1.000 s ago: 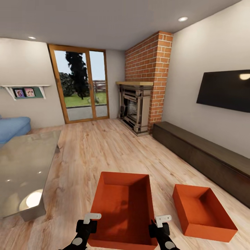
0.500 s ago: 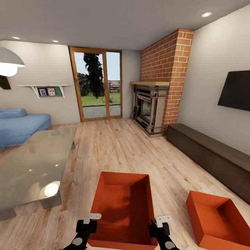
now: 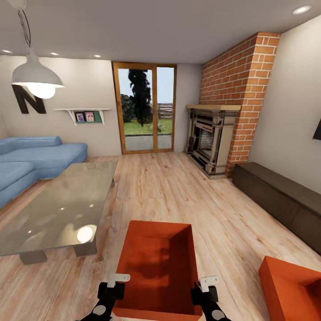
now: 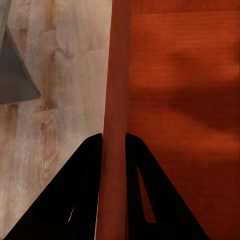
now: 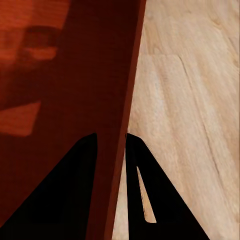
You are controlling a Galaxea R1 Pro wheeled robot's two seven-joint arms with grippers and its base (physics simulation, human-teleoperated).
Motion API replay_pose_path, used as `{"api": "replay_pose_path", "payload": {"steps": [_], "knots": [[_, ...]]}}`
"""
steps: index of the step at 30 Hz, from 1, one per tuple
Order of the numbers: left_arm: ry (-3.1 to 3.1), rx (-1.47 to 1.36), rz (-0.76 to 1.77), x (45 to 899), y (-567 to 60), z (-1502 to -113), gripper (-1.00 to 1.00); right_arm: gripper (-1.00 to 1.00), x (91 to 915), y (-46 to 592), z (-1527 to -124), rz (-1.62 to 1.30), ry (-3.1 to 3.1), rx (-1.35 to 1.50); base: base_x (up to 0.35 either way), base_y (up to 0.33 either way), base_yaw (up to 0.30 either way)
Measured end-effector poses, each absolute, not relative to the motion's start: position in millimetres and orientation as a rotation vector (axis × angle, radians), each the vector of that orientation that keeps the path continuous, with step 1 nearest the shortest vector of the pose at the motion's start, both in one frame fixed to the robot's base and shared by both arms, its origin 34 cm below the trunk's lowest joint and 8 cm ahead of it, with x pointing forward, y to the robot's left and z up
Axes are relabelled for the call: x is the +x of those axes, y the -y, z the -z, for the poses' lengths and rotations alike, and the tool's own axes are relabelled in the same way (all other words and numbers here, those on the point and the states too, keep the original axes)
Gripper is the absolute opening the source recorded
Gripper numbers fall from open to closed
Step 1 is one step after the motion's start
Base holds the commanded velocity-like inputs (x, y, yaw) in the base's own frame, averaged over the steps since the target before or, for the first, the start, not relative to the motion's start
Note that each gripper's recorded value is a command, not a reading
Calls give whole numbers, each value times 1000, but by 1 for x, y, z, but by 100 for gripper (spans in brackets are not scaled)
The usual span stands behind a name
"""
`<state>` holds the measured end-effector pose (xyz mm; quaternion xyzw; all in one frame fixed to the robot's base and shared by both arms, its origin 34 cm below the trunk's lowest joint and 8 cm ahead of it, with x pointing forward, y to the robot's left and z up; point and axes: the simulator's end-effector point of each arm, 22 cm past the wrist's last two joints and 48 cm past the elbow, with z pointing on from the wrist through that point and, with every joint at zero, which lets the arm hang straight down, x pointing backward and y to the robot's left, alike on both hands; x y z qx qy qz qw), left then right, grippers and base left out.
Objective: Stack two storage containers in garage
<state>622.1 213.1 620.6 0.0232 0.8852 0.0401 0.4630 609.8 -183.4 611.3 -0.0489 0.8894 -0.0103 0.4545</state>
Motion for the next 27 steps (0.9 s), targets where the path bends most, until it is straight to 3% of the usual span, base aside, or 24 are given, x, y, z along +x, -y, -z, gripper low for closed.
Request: {"api": "replay_pose_path", "payload": {"steps": [17, 27], "knots": [[-2175, 57, -99, 622, -213, -621, -100, -100, 610, 183, -611, 25, -2194, -121, -12, 0, 267], [-2176, 56, -99, 622, -213, -620, -100, -100, 610, 183, -611, 25, -2195, -122, -287, 0, 267]]}}
